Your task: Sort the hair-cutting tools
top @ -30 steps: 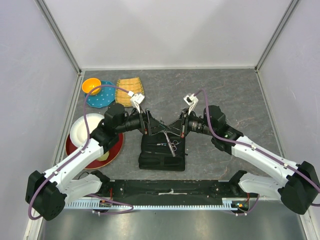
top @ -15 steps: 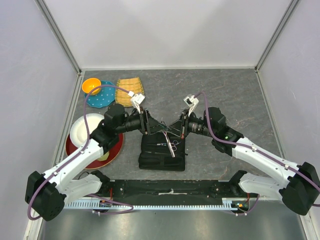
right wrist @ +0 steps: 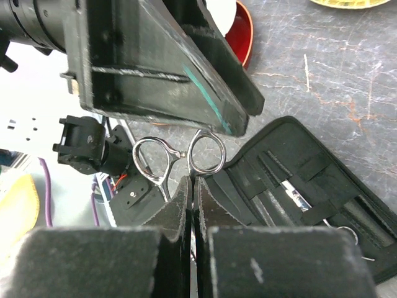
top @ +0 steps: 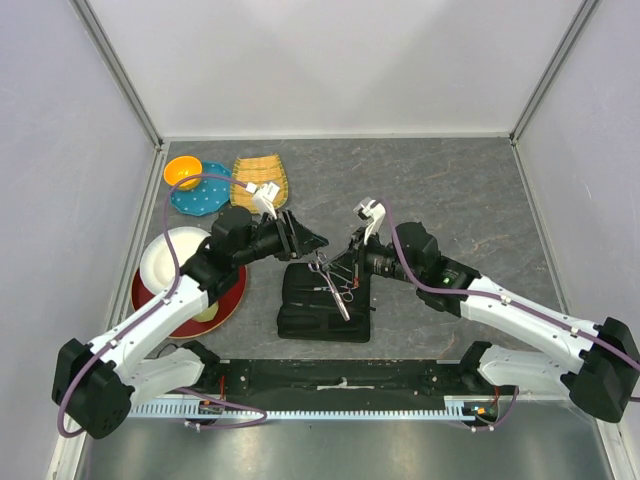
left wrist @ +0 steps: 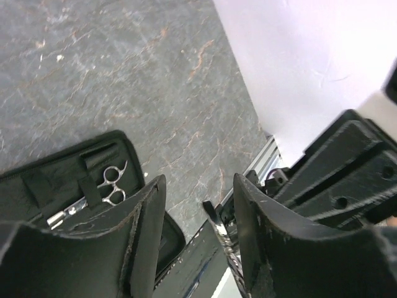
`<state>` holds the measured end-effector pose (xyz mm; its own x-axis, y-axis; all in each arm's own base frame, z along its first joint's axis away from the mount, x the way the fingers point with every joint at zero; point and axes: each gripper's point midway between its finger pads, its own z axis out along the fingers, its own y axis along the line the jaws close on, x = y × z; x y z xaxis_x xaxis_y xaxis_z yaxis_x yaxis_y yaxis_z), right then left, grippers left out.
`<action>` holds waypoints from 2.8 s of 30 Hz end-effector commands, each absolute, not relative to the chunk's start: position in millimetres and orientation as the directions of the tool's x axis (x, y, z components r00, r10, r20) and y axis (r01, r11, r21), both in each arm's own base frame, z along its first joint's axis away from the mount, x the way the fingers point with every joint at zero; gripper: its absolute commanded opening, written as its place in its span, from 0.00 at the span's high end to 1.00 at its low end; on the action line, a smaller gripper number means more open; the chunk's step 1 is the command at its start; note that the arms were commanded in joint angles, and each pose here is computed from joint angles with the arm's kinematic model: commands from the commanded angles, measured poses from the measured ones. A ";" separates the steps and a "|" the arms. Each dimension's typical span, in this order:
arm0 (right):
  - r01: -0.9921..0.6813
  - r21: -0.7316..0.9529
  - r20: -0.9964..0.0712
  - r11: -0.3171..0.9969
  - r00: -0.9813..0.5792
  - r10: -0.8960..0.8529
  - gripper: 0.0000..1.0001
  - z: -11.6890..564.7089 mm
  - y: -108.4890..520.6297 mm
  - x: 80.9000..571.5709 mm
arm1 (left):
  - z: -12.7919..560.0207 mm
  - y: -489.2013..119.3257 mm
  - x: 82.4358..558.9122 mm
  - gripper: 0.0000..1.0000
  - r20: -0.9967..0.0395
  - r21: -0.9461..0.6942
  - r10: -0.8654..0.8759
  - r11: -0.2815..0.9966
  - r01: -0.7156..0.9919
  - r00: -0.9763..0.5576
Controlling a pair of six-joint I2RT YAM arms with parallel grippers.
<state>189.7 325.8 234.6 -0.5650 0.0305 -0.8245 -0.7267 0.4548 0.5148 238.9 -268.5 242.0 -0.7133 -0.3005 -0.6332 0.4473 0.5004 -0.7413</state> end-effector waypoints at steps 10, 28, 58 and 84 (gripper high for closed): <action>-0.693 0.411 -0.880 0.592 -0.471 0.059 1.00 249.0 324.1 218.0 | 229.8 -258.5 242.9 0.34 -0.566 -0.738 -0.303 0.600 0.308 -0.767; -0.724 0.355 -0.894 0.591 -0.448 -0.011 1.00 233.5 337.9 213.8 | 208.7 -272.4 240.5 0.76 -0.510 -0.753 -0.237 0.588 0.295 -0.827; -0.799 0.288 -0.820 0.528 -0.490 -0.295 0.54 159.4 354.6 178.3 | 242.9 -246.0 250.6 0.98 -0.595 -0.683 -0.302 0.678 0.270 -0.745; -0.854 0.183 -0.846 0.487 -0.390 -0.365 1.00 171.0 339.9 175.0 | 217.4 -264.7 196.0 0.77 -0.499 -0.729 -0.031 0.555 0.400 -0.866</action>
